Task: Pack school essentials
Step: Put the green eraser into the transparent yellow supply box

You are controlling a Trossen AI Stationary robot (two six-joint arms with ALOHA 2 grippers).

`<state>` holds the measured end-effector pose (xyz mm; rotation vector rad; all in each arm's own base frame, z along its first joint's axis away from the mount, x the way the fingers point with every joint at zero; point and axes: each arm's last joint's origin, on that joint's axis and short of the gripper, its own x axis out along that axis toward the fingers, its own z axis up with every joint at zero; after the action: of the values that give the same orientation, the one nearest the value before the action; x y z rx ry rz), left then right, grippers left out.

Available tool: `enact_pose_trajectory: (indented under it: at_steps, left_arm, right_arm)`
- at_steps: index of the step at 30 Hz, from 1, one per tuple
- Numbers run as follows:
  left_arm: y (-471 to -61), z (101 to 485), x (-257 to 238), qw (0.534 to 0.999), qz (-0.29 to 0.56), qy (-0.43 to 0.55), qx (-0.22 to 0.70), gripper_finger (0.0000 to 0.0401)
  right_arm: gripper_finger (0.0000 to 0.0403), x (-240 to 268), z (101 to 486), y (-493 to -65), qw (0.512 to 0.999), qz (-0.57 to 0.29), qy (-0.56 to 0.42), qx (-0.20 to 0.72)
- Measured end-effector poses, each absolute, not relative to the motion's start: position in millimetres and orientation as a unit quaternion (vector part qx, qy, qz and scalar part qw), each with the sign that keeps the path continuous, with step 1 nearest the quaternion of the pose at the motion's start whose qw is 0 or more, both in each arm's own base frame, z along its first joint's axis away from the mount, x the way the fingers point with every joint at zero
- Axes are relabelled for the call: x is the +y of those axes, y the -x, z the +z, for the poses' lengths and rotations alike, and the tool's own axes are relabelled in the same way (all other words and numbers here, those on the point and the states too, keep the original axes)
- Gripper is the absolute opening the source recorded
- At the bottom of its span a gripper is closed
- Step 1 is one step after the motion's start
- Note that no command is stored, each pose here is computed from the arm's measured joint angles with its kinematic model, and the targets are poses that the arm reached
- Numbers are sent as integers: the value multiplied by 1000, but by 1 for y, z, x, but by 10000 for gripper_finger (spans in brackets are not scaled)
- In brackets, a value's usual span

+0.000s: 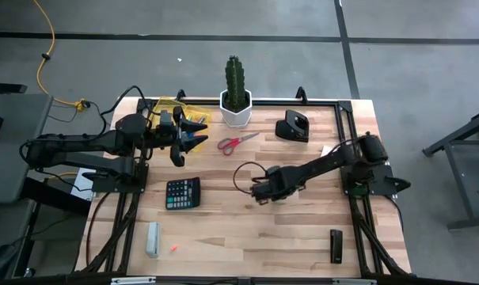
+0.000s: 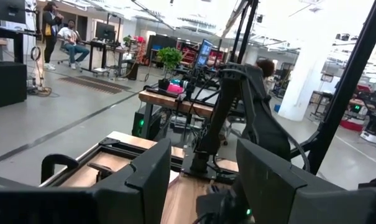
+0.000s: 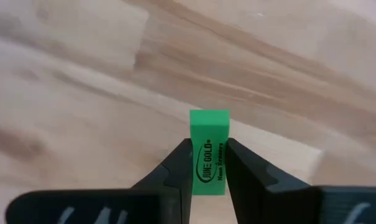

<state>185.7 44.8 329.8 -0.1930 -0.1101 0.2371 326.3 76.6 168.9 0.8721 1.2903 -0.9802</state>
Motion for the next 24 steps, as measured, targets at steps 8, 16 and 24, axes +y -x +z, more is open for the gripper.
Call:
enact_pose_trajectory:
  at_steps: [8,16,24]
  left_arm:
    - [-186,329,45,987,118,98,-53,170]
    - [-186,329,44,987,114,98,-51,170]
    - [-188,328,45,987,118,99,-48,170]
  right_arm:
    - [67,59,193,-276,658,-369,-319,573]
    - [67,35,200,-235,793,-231,-379,418]
    - [67,3,237,-239,906,-107,-335,235]
